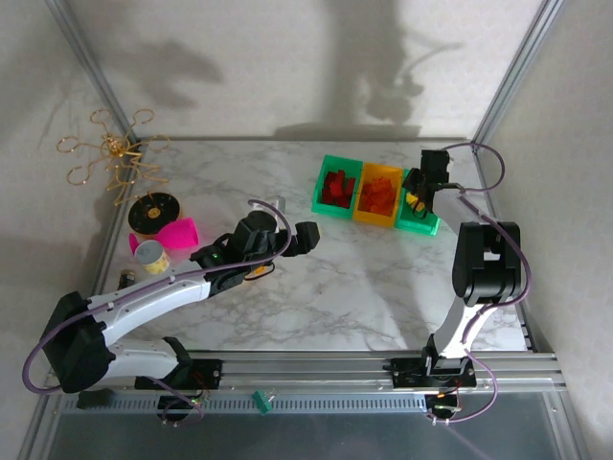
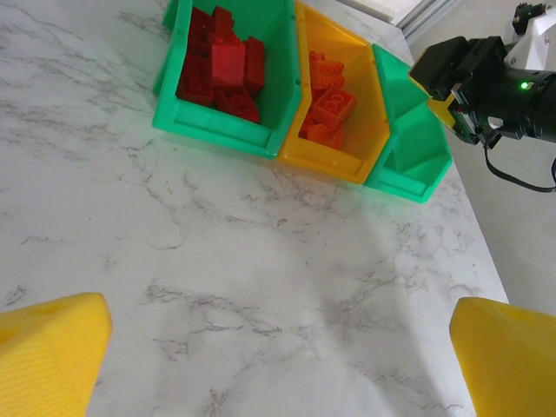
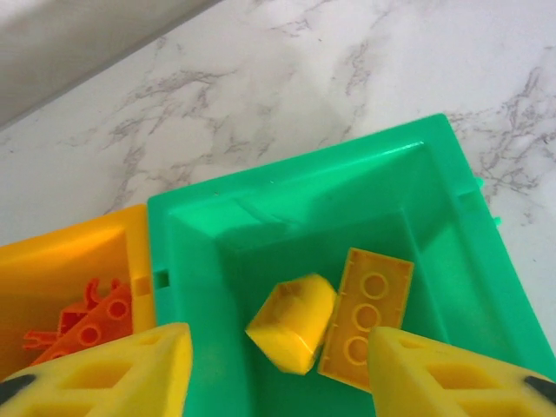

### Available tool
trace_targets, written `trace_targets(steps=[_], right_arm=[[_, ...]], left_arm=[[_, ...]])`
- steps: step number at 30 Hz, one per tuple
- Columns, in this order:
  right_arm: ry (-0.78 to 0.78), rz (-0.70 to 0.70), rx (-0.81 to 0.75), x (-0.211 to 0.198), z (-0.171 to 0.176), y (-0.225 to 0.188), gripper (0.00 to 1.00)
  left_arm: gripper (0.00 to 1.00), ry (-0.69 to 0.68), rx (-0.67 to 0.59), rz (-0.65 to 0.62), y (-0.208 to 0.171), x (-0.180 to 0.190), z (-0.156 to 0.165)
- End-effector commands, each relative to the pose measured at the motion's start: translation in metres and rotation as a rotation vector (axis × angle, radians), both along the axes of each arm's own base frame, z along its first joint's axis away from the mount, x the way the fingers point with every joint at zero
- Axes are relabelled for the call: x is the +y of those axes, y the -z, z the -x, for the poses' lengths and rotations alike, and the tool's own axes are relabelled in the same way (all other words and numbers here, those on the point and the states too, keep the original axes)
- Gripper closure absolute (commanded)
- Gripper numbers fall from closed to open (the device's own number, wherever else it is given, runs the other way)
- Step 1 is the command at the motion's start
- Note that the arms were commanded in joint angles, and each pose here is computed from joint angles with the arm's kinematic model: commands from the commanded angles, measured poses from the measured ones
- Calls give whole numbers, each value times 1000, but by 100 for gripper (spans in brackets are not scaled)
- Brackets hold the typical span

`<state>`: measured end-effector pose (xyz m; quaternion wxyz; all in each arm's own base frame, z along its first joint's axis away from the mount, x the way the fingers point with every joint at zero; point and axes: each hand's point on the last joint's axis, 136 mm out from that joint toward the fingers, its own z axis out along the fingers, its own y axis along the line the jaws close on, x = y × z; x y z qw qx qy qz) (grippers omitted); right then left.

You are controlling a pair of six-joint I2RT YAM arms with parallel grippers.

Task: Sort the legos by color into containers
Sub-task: Place the lego in the container.

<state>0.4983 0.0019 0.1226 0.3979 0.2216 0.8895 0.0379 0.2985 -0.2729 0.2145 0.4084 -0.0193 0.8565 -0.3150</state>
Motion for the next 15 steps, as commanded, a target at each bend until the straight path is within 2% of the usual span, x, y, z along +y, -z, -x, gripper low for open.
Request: trace_targets(steps=[1,8,15], right_arm=[[-36,-22,-88,7,-3,-32,42],[-108,-32,-114,41,14,-45,39],[-226,-14,-135,95,47,-57,35]], left_arm=[[0,-30,-53,-16,-16,3,-6],[0,-70,-74,-21,-22,14,-6],[0,-126,-75,-24,-23,33,-1]])
